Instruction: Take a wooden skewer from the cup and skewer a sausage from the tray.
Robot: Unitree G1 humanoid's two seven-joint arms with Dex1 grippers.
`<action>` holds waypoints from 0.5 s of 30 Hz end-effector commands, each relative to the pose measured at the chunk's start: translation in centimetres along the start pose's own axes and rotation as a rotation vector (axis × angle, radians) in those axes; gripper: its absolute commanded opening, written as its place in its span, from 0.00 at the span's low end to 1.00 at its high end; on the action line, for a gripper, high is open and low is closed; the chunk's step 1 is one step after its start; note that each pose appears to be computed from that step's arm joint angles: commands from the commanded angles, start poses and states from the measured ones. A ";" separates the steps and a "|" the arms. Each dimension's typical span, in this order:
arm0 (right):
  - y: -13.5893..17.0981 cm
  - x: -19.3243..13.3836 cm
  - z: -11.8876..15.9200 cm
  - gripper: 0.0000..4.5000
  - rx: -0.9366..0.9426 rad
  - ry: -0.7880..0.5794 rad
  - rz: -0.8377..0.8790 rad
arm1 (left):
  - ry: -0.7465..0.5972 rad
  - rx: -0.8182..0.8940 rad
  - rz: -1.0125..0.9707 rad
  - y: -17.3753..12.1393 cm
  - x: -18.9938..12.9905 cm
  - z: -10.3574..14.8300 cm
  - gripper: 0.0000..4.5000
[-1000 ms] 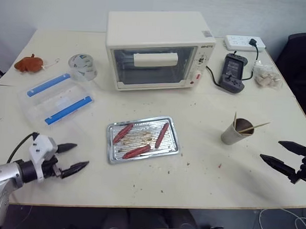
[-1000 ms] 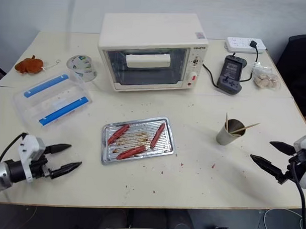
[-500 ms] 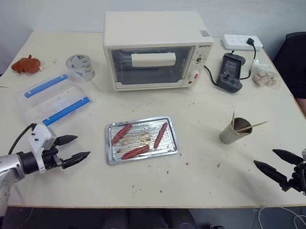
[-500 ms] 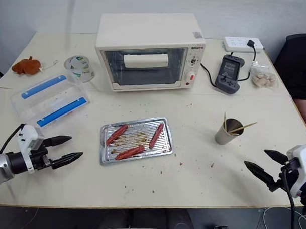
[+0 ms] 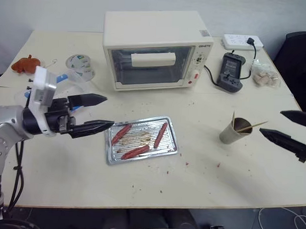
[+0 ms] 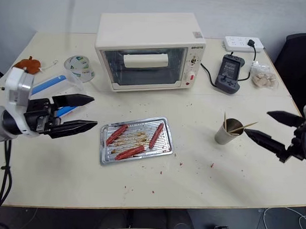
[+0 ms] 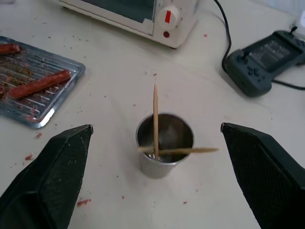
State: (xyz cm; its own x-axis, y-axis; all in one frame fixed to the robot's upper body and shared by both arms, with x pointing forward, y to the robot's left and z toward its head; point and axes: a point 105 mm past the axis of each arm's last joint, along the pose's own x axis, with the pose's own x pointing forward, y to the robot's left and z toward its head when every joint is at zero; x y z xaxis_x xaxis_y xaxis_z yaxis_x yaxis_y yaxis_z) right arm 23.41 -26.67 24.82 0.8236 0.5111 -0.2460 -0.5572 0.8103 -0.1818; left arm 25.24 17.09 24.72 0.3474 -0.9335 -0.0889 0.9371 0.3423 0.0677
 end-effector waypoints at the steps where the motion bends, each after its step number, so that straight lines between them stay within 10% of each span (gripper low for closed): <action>1: -0.5 2.1 0.4 1.00 0.054 0.042 0.000 | 0.030 0.053 -0.096 -0.6 1.9 0.3 0.99; 9: -0.6 5.4 0.1 0.67 0.046 0.115 0.000 | 0.044 0.110 -0.144 0.0 3.6 -0.2 1.00; 15: -0.7 6.3 0.1 0.67 0.033 0.145 -0.005 | 0.028 0.113 -0.169 -0.4 4.2 -0.4 1.00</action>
State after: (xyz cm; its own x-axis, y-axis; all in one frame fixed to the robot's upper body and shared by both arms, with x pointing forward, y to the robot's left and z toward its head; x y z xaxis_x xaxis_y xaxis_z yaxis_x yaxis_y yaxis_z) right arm 28.75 -23.83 22.63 0.7793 0.4825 -0.3998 -0.5666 0.8151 -0.1207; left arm 26.75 13.57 23.28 0.2081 -0.9670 -0.1471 0.9745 0.1921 0.1159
